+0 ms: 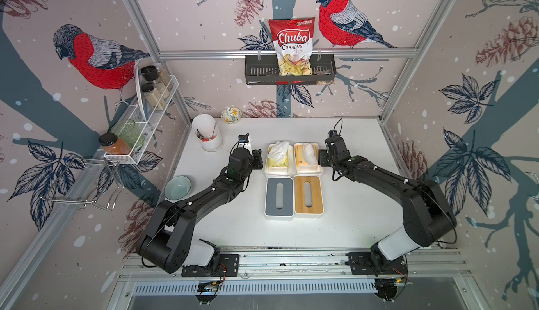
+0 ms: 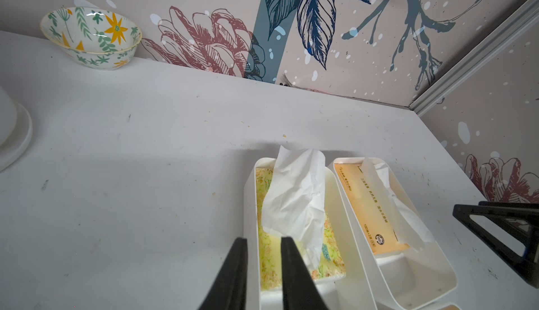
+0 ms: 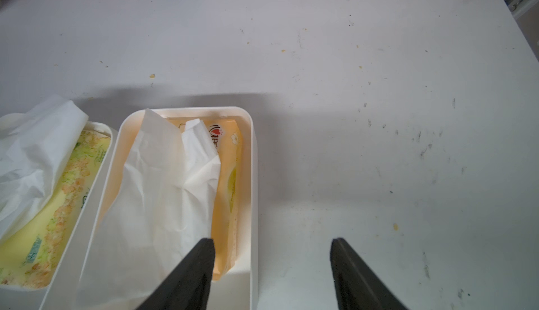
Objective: Put the tissue paper into the tissue box
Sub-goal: Move the tissue box to the center of the board.
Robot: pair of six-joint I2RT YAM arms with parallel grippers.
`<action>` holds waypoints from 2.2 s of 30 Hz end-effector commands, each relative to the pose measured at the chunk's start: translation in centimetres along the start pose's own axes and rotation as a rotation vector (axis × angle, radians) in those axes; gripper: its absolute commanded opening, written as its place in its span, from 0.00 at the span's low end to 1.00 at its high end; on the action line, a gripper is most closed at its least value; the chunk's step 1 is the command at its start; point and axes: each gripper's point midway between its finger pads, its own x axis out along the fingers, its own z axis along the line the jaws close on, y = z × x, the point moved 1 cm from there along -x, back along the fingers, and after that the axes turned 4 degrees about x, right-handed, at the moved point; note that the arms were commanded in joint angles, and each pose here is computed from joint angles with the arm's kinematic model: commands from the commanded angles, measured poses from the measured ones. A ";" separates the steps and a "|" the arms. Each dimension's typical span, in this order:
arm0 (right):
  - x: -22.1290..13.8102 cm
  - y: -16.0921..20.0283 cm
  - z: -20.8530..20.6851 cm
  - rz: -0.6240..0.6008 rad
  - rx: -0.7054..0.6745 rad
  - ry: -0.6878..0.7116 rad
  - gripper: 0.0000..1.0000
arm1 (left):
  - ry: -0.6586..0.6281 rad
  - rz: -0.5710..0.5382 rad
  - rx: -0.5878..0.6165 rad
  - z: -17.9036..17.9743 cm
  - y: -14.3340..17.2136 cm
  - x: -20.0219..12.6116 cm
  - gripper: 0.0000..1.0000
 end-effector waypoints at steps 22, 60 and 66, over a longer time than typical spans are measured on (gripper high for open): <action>0.7 0.3 -4.6 0.038 0.103 -0.142 0.61 | -0.123 0.373 -0.018 2.7 7.5 -6.2 0.34; 6.3 3.7 -1.4 0.208 0.005 -0.141 0.48 | -0.014 0.426 -0.086 0.9 11.7 -9.0 0.38; 6.2 3.6 -3.3 0.203 -0.012 -0.029 0.38 | -0.027 0.417 -0.083 1.1 11.4 -9.2 0.38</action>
